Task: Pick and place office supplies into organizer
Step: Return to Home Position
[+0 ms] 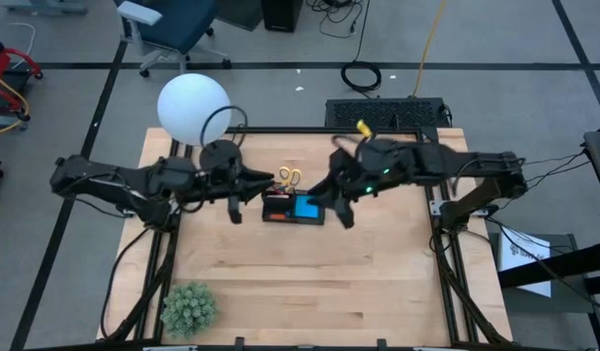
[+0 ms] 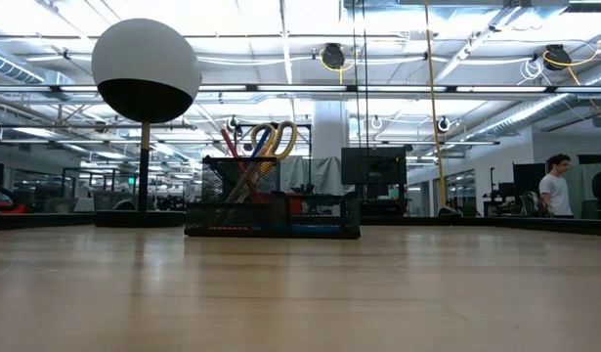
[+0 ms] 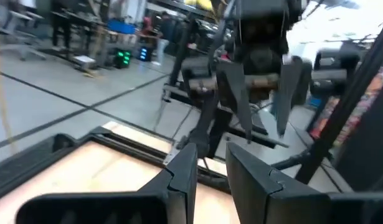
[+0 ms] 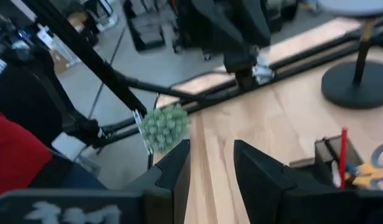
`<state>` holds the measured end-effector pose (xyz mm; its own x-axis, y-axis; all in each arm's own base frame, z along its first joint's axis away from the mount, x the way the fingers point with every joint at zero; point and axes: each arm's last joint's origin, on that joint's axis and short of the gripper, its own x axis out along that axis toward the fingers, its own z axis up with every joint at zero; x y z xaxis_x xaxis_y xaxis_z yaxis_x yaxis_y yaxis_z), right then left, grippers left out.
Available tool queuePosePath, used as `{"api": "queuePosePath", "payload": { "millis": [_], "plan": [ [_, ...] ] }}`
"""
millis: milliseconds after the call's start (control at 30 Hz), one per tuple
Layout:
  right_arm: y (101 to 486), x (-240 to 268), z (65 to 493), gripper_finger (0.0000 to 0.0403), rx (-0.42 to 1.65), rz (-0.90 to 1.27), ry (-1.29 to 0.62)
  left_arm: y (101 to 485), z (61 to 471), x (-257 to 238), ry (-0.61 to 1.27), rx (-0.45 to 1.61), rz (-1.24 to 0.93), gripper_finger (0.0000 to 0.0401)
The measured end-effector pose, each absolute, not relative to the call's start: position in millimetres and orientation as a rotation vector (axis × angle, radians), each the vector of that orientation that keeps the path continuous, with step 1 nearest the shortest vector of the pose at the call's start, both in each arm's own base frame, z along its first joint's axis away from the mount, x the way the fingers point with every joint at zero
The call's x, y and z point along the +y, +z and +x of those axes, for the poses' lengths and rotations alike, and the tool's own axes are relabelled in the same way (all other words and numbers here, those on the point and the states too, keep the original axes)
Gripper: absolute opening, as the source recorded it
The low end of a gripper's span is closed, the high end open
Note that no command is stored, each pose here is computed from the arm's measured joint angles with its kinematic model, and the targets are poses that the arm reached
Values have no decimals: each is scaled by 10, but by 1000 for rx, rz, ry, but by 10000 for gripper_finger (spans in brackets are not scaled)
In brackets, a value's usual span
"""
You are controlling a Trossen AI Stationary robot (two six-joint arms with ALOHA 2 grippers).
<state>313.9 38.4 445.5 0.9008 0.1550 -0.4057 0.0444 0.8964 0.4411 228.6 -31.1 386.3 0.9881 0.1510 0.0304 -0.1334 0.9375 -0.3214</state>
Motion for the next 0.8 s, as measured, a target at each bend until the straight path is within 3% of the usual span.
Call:
{"api": "queuePosePath", "payload": {
  "millis": [167, 367, 600, 800],
  "plan": [
    [4628, 247, 2944, 111, 379, 444, 44, 3894, 2368, -160, 105, -109, -315, 81],
    [4728, 97, 2714, 110, 324, 431, 10, 4078, 2054, -105, 143, -181, -259, 81],
    [4484, 17, 2316, 114, 181, 467, 9, 4136, 1576, -101, 242, -134, -231, 81],
    [4153, 15, 1888, 110, -20, 484, 56, 4131, 1453, -133, 246, -118, -207, 81]
  ]
}}
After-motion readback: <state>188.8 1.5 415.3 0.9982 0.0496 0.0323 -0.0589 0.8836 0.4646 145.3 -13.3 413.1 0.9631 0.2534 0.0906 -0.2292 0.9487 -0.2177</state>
